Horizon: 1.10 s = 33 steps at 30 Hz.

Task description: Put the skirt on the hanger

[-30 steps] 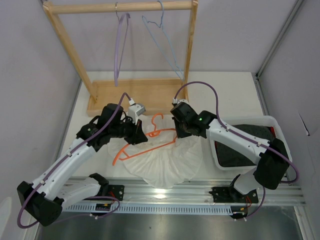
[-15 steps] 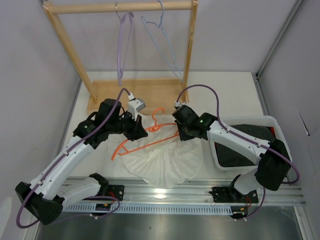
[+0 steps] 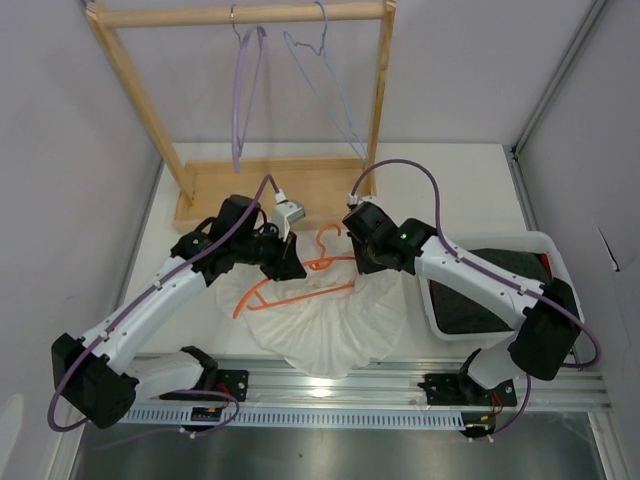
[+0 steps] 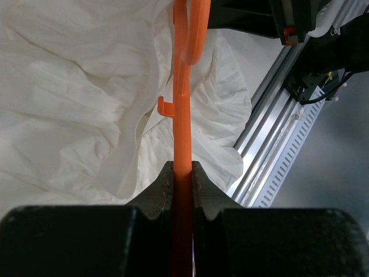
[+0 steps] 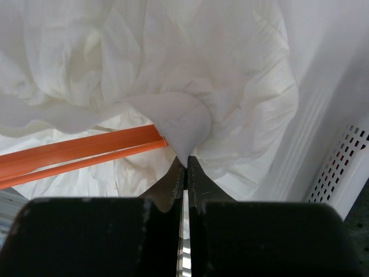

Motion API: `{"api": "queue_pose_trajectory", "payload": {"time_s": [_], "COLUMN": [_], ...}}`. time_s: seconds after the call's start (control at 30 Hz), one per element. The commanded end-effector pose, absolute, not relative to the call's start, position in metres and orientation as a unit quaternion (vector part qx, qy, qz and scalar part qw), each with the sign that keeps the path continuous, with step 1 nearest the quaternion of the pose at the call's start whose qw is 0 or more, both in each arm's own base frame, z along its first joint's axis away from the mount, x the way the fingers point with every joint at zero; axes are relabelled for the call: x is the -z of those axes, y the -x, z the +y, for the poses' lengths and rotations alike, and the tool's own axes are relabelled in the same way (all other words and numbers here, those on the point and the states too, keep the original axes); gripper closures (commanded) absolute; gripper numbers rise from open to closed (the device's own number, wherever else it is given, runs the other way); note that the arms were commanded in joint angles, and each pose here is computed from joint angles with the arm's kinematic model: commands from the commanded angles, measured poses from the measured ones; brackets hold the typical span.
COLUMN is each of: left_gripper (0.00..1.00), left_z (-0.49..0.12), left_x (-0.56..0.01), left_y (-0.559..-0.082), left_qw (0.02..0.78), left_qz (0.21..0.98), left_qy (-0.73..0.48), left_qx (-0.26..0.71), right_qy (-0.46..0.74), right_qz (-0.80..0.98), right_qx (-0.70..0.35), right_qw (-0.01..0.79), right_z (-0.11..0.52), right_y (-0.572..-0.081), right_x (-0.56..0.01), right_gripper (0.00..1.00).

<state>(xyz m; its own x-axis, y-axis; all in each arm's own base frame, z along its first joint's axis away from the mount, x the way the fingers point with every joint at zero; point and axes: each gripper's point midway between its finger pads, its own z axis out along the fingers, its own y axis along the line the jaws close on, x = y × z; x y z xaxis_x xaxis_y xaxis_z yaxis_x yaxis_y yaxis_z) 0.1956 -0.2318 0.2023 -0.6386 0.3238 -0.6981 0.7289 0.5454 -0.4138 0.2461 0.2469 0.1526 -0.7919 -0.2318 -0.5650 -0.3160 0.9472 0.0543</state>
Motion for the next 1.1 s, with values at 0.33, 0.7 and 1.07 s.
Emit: {"api": "queue_pose_trajectory", "payload": {"time_s": [0.33,0.7,1.07], "left_gripper": [1.0,1.0,1.0], "left_z": [-0.259,-0.264,-0.268], "left_x": [-0.203,-0.184,-0.159], "left_y": [-0.21,-0.218,-0.226], "left_qw": [0.282,0.26,0.233], "left_qz": [0.807,0.82,0.838], "left_qy": [-0.334,-0.321,-0.303], "left_qx": [0.398,0.396,0.39], "right_qy": [0.175,0.173,0.162], "right_qz": [0.92,0.921,0.913], "right_qx": [-0.095,-0.071,-0.09], "right_qw": [0.338,0.341,0.364], "right_z": [0.28,0.27,0.274], "right_y": [-0.264,-0.259,-0.255], "right_x": [-0.183,-0.165,-0.183], "right_gripper": [1.0,0.83,0.59]}}
